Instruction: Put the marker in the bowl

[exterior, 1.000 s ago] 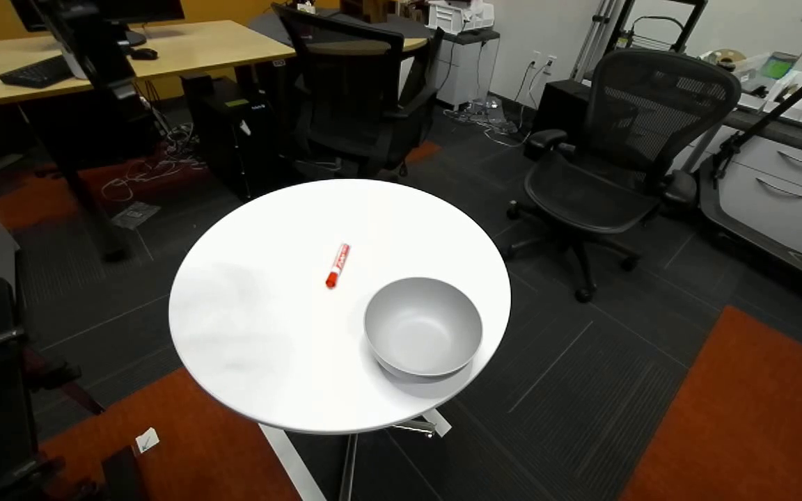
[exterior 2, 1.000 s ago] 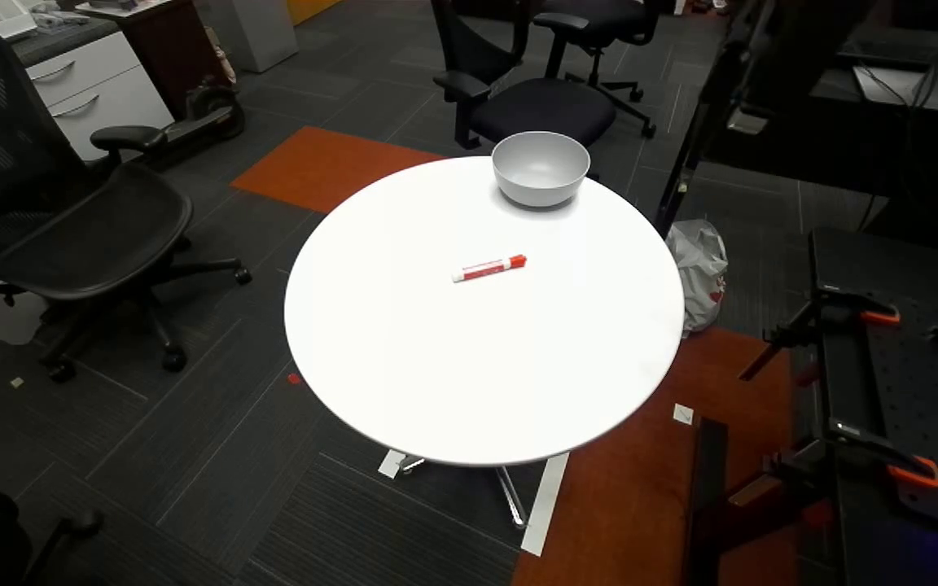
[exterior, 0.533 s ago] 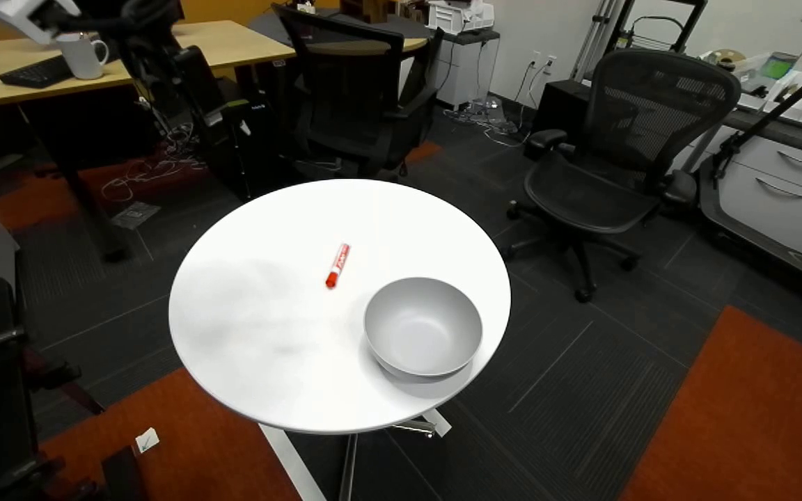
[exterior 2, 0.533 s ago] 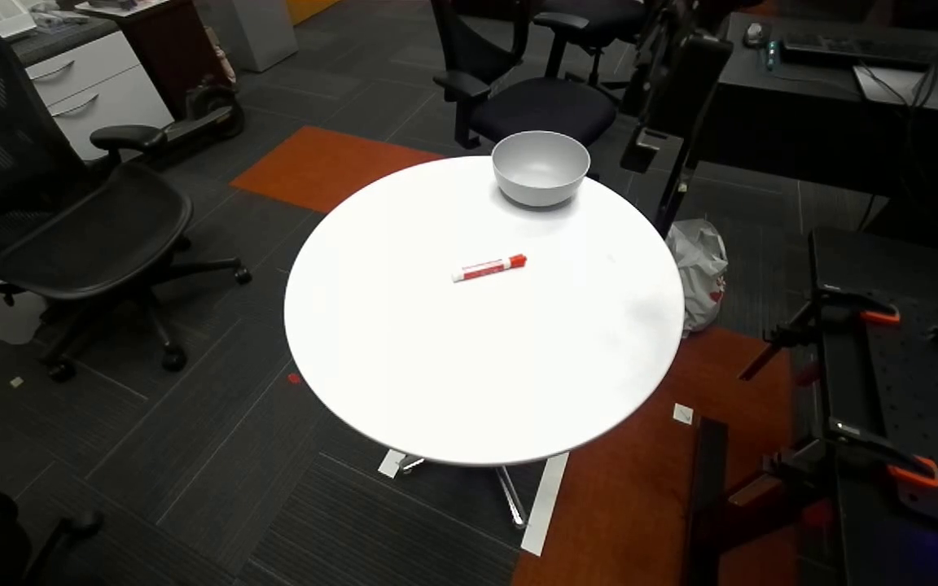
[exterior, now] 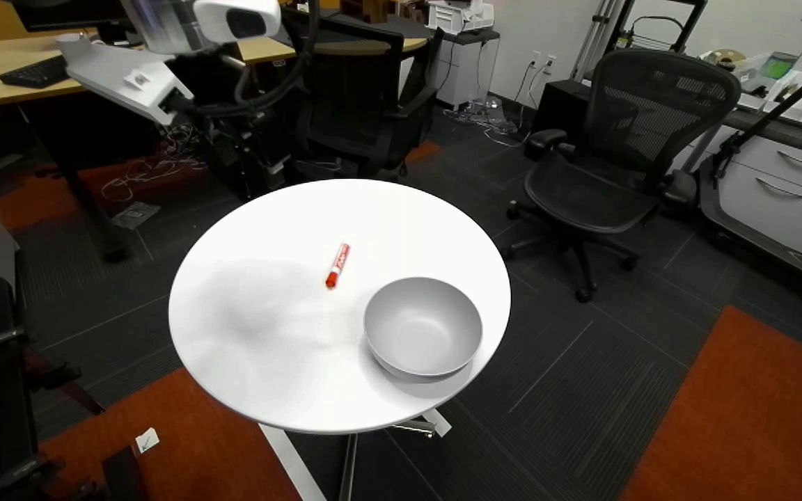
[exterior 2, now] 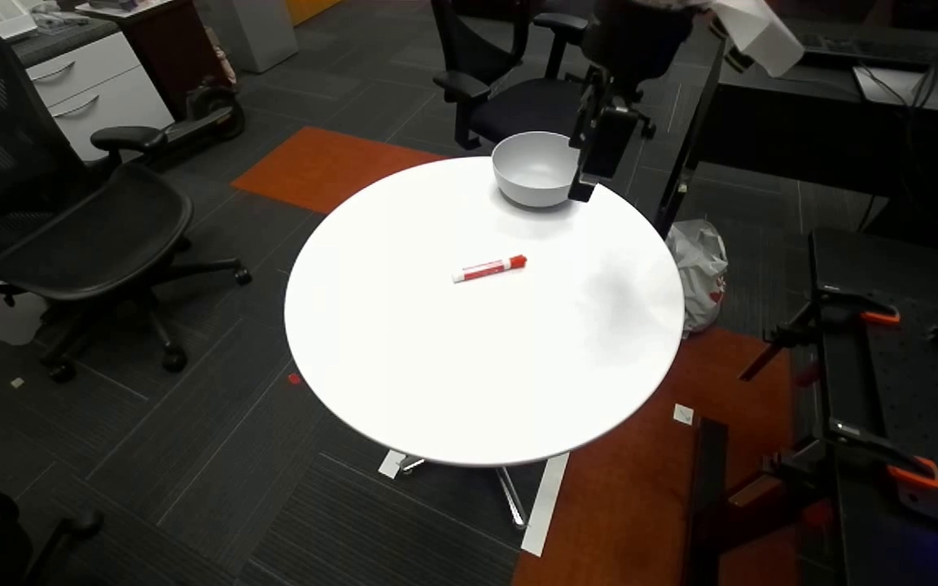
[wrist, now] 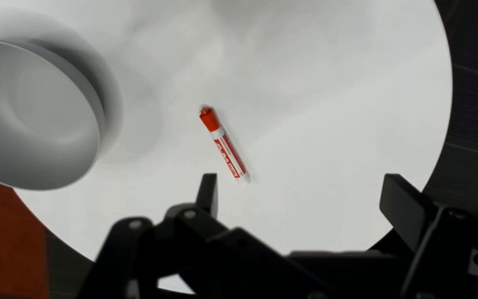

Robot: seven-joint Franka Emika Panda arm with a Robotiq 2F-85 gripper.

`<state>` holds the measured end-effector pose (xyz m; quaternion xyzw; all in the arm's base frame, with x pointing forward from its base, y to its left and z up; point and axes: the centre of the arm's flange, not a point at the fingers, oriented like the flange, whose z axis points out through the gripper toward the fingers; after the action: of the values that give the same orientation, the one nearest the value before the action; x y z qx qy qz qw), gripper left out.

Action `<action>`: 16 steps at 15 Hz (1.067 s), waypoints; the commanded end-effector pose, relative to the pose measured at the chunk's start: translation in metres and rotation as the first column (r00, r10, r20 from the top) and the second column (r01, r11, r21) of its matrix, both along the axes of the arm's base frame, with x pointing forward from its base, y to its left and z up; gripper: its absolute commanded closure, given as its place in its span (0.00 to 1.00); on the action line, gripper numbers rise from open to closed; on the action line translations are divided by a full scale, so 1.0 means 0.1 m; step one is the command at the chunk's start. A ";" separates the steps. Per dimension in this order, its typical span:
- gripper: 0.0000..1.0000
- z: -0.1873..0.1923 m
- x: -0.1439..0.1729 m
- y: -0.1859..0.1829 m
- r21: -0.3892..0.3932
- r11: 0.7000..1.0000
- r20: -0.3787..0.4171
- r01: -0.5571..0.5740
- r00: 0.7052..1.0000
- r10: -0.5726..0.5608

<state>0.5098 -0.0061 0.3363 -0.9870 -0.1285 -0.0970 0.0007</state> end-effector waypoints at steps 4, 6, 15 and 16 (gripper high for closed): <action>0.00 -0.44 0.34 -0.01 -0.010 1.000 -0.015 -0.028 0.999 0.028; 0.00 -0.53 0.40 0.04 -0.010 1.000 -0.045 -0.015 0.999 0.014; 0.00 -0.59 0.36 0.01 -0.024 0.999 -0.051 -0.032 0.998 0.031; 0.00 -0.60 0.39 0.00 -0.016 0.998 -0.050 -0.054 0.997 0.053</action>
<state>0.5427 -0.0020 0.2786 -0.9881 -0.1361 -0.0715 -0.0009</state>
